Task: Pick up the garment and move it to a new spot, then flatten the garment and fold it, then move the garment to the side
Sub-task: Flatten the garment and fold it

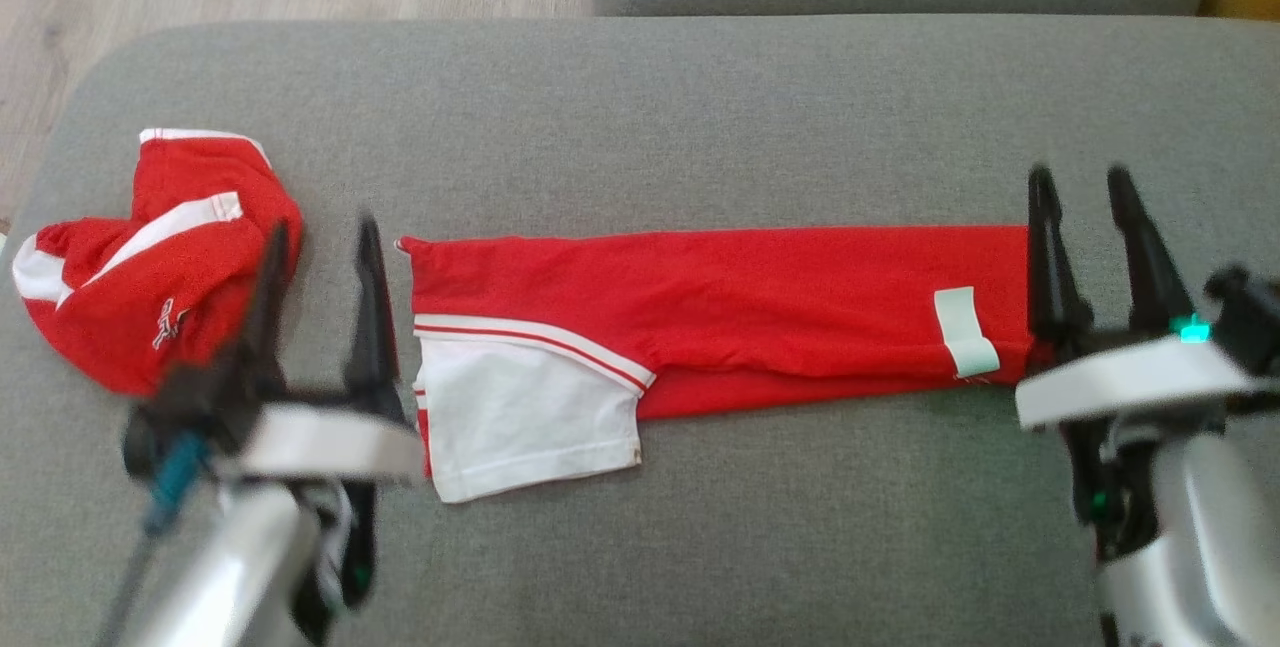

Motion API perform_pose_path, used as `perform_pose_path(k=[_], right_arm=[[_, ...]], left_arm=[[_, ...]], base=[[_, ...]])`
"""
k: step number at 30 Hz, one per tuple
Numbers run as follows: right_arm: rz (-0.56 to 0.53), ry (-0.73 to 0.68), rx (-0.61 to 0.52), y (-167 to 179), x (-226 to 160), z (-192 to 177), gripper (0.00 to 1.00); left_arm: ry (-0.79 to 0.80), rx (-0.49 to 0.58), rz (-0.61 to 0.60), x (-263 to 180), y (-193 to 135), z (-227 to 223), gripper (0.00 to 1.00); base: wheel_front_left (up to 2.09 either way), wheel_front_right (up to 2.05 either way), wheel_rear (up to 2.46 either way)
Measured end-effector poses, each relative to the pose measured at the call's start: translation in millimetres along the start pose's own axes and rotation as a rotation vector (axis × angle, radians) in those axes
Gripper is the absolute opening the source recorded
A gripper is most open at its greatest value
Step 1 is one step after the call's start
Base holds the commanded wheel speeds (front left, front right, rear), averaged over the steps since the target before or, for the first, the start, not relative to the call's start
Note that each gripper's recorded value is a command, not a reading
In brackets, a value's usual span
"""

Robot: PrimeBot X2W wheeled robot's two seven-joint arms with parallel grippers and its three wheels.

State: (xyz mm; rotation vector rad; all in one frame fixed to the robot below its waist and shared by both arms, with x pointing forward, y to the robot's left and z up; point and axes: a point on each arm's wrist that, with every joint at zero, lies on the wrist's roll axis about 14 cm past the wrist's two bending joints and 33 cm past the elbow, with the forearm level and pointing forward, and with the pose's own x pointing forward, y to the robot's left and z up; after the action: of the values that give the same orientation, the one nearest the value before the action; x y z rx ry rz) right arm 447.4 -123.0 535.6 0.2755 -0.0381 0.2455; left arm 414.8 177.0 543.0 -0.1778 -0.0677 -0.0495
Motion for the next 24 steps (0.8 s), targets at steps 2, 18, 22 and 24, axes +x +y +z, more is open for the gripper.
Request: perform_pose_path(k=[2,18,22,24], right_arm=[[-0.028,0.007,-0.02,-6.3,-8.9,-11.7,1.0],[-0.087,0.074,-0.046,-17.2,-34.8,-58.0,1.0],[-0.155,0.146,-0.079,-42.5,-32.9,-72.9,1.0],[-0.199,0.191,-0.069,-56.7,-33.0,-83.6,1.0]], left_arm=[[0.034,0.0,0.017,-14.3,-1.0,-19.6,1.0],[0.052,-0.006,0.053,-43.6,3.6,-50.0,1.0],[0.078,-0.015,0.042,-42.1,1.2,-60.5,1.0],[0.092,-0.019,0.03,-40.7,-1.7,-65.8,1.0]], base=[[0.0,0.0,0.0],[0.0,0.0,0.0],[0.0,0.0,0.0],[0.0,0.0,0.0]])
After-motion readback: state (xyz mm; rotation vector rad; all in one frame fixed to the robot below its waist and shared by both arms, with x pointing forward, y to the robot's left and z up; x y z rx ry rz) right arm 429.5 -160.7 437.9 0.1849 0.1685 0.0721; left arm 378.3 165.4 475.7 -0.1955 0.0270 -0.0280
